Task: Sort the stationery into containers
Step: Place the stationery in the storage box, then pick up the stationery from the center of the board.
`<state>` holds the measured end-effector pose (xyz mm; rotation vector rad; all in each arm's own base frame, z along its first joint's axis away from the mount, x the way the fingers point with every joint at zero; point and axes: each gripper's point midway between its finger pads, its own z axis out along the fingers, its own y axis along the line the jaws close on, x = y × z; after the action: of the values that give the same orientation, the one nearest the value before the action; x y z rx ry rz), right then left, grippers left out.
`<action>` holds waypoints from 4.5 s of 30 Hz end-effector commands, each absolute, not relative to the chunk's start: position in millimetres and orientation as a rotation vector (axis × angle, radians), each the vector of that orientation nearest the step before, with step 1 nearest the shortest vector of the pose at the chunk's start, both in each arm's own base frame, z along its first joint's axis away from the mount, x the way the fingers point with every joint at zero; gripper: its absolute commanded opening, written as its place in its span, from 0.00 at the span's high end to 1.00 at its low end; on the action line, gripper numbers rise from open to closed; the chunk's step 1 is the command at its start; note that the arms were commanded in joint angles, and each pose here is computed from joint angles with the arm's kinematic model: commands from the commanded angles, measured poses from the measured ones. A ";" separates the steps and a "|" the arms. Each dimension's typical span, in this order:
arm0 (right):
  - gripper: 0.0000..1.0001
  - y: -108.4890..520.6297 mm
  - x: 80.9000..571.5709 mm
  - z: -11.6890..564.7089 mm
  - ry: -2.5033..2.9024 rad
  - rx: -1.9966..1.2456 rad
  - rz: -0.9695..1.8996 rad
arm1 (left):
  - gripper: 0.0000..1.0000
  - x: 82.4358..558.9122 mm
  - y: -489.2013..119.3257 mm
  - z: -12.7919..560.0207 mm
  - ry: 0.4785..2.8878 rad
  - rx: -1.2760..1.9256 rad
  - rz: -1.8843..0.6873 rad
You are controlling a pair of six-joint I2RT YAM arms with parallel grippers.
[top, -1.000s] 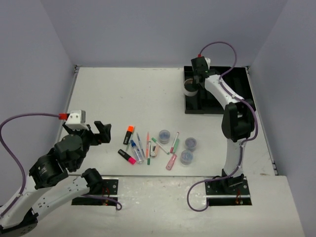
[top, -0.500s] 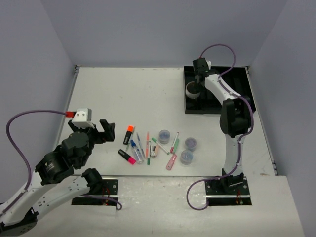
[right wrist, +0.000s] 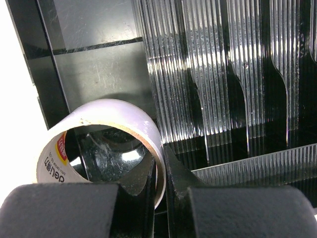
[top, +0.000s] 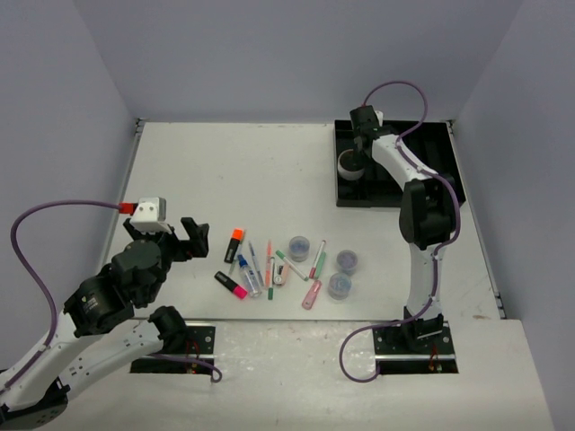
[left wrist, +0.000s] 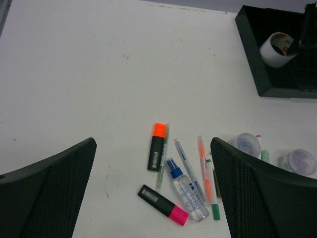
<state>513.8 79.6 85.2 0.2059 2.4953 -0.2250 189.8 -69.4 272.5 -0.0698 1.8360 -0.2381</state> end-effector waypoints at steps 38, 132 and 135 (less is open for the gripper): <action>0.39 87.1 523.4 98.5 2.487 0.204 -0.132 | 0.00 193.4 -73.1 279.9 1.798 -0.079 -0.262; 0.01 200.9 338.1 163.2 2.336 -0.015 0.134 | 0.00 223.7 -36.1 263.7 1.840 -0.281 -0.046; 0.01 211.0 325.7 151.7 2.341 -0.020 0.247 | 0.00 226.6 -43.1 259.6 1.861 -0.247 -0.057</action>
<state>327.8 206.5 141.0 -0.1323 2.4172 0.1399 217.3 -30.8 257.5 -0.2911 1.8656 -0.0192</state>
